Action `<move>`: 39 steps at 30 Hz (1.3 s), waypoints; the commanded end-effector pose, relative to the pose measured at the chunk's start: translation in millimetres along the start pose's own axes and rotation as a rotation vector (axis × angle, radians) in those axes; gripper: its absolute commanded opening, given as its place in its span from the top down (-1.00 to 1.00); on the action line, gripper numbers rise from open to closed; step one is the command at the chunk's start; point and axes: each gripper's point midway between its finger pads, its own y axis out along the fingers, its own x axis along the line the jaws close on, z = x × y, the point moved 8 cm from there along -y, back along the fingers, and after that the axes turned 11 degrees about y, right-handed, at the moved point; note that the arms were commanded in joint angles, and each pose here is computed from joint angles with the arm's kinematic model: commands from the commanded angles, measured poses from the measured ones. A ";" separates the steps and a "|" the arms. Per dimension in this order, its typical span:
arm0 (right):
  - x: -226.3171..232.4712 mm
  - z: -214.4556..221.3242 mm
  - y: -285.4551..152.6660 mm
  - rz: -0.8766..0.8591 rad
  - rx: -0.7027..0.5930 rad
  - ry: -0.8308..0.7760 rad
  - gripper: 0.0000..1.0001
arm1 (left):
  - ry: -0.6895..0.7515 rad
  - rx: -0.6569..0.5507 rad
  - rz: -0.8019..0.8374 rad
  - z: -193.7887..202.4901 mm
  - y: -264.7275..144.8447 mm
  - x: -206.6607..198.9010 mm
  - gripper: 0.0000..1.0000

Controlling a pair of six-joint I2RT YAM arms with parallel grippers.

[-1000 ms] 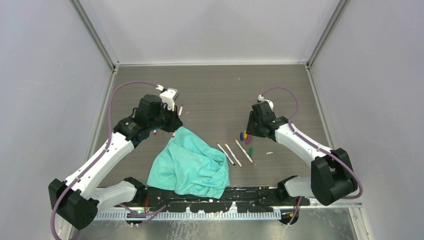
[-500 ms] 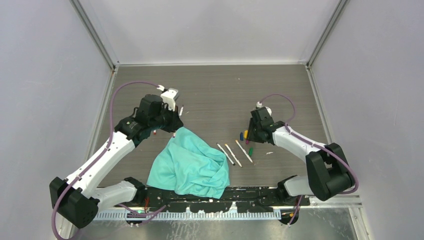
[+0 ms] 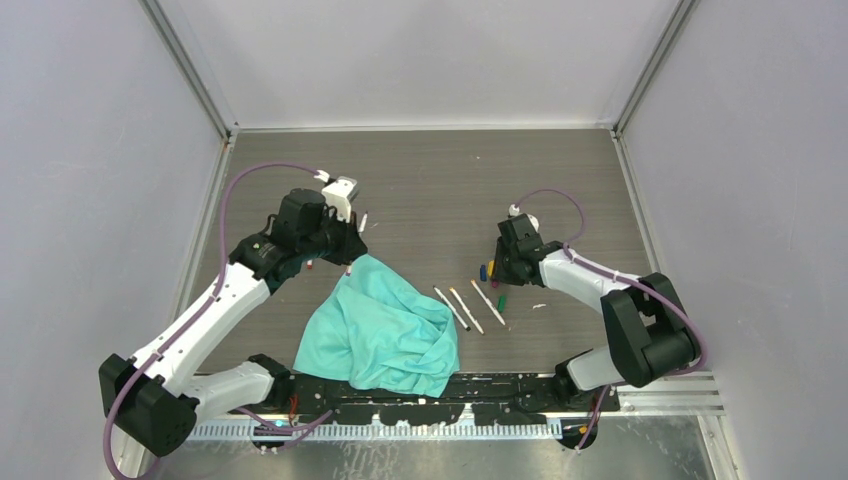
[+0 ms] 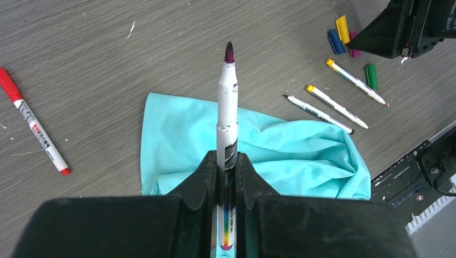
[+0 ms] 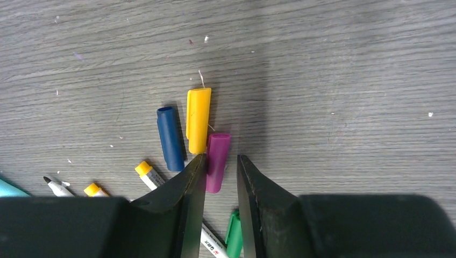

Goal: Insert the pens into the pen caps

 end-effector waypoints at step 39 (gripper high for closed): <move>1.9 -23.4 7.7 0.094 -0.080 -0.068 0.77 | 0.015 -0.054 0.029 -13.9 -3.4 -2.6 0.99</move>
